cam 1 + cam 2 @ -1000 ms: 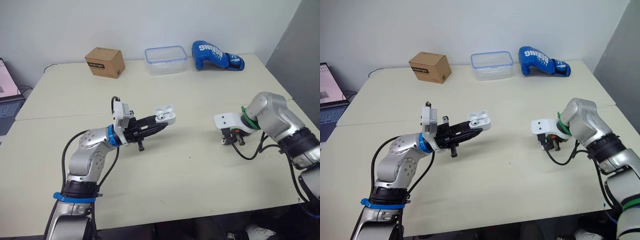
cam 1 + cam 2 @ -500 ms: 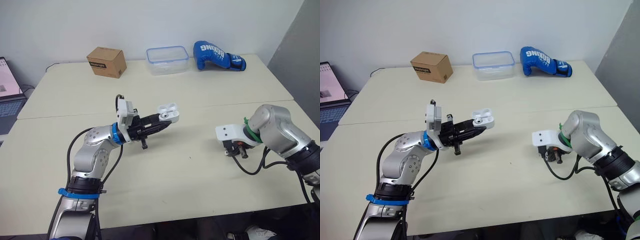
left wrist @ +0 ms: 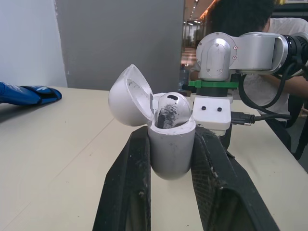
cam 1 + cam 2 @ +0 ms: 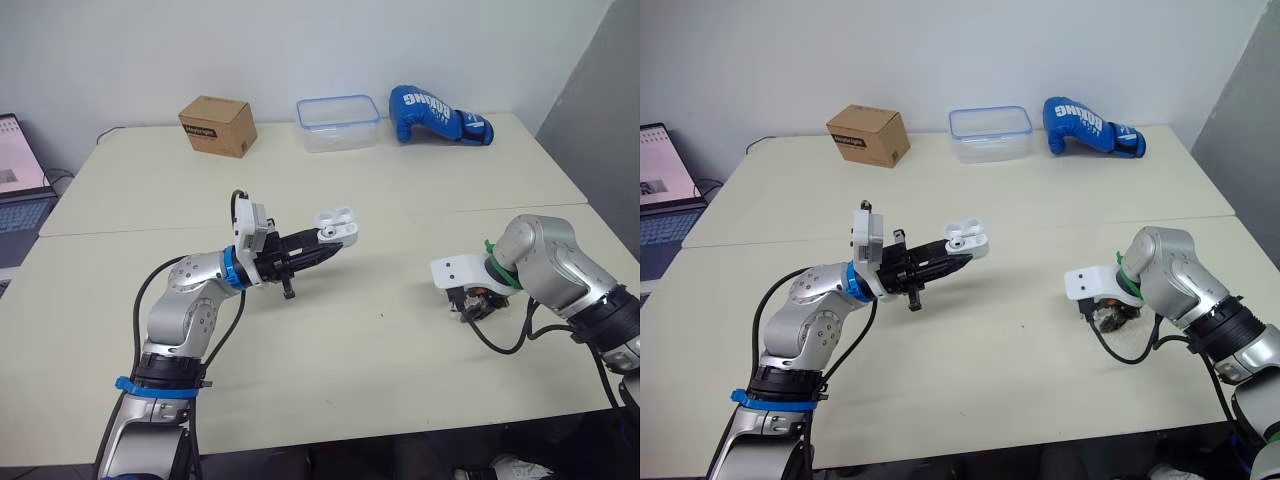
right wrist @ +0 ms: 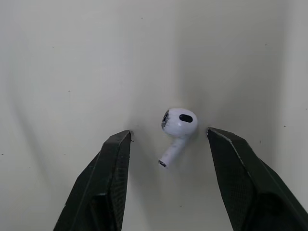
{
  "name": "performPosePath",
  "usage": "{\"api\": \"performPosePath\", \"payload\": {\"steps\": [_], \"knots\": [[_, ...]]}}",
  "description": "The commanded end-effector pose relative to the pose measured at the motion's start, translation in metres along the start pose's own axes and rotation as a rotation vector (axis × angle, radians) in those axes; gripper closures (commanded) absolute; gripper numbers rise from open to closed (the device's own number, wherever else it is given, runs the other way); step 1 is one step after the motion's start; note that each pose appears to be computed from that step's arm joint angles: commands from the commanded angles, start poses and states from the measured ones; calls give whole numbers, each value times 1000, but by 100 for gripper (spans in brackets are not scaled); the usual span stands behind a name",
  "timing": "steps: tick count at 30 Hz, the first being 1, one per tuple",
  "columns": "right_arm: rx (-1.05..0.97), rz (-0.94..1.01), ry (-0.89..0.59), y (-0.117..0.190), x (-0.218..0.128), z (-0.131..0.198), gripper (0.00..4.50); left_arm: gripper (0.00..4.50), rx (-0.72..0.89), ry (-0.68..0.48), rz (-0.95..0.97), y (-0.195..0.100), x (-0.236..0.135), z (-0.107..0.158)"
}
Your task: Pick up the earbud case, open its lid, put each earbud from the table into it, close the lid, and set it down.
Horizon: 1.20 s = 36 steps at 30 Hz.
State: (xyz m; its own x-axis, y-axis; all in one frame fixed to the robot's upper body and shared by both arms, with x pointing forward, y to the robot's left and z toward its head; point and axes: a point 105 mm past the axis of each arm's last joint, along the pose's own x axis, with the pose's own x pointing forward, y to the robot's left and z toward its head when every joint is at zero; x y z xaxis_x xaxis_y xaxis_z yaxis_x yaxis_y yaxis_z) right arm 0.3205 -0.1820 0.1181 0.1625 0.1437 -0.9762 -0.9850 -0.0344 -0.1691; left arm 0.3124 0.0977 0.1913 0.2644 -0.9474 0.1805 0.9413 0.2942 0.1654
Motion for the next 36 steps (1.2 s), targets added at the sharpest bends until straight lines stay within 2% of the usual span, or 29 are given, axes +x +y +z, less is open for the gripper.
{"api": "performPosePath", "payload": {"steps": [1,14,36], "knots": [[-19,-7,-2,1,-8,6,208,375,46,-19,-8,0,0,9],[40,-20,13,0,-9,8,208,375,45,-18,-10,0,0,8],[378,-49,-12,3,-11,12,208,375,33,-26,-35,0,7,5]]}}
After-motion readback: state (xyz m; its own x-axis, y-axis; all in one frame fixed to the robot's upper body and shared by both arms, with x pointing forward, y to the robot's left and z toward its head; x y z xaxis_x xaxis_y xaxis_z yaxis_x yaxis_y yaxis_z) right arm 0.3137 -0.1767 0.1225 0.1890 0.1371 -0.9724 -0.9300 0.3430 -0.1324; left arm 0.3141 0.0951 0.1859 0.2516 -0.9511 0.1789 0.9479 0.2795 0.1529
